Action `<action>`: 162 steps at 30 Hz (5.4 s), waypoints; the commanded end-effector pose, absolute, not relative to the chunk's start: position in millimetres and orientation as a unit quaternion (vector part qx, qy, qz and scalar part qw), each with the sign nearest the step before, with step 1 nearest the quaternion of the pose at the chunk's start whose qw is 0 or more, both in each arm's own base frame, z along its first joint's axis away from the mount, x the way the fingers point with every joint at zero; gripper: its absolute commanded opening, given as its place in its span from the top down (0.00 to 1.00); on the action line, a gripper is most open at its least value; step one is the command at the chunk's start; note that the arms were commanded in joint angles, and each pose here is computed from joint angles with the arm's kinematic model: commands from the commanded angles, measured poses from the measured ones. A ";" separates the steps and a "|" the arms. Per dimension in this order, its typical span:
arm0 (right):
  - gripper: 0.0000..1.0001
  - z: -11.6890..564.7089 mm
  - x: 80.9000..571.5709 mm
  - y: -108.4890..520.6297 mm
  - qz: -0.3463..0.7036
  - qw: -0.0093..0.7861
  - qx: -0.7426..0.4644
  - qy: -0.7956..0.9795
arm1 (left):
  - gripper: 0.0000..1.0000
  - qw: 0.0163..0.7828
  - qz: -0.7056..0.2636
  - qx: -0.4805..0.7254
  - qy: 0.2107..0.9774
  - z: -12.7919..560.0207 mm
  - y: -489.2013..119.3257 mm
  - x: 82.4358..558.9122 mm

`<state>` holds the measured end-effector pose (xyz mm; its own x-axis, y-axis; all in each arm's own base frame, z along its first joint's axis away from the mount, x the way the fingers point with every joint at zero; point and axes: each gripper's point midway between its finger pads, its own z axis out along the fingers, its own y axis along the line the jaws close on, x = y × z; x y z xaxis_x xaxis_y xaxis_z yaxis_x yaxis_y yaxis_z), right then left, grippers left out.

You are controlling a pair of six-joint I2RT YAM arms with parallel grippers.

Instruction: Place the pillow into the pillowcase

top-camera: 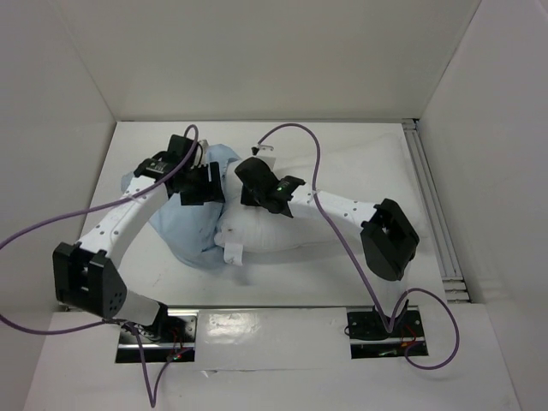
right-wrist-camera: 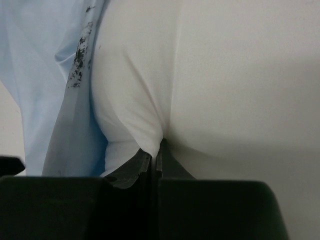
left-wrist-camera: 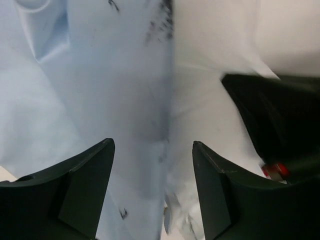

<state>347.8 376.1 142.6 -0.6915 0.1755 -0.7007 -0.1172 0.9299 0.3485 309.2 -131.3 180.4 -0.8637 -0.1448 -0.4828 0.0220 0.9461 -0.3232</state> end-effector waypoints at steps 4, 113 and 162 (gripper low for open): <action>1.00 128.7 334.0 366.5 0.171 0.373 0.017 0.912 | 0.27 0.265 -0.109 -0.065 0.956 151.7 -124.0 348.3; 1.00 126.9 356.7 378.2 0.177 0.415 0.034 0.892 | 0.22 0.344 -0.196 -0.059 0.916 249.0 -130.3 308.1; 0.50 190.4 387.9 346.4 0.125 0.549 0.116 0.818 | 0.08 0.313 -0.302 0.053 0.899 268.0 -234.6 445.9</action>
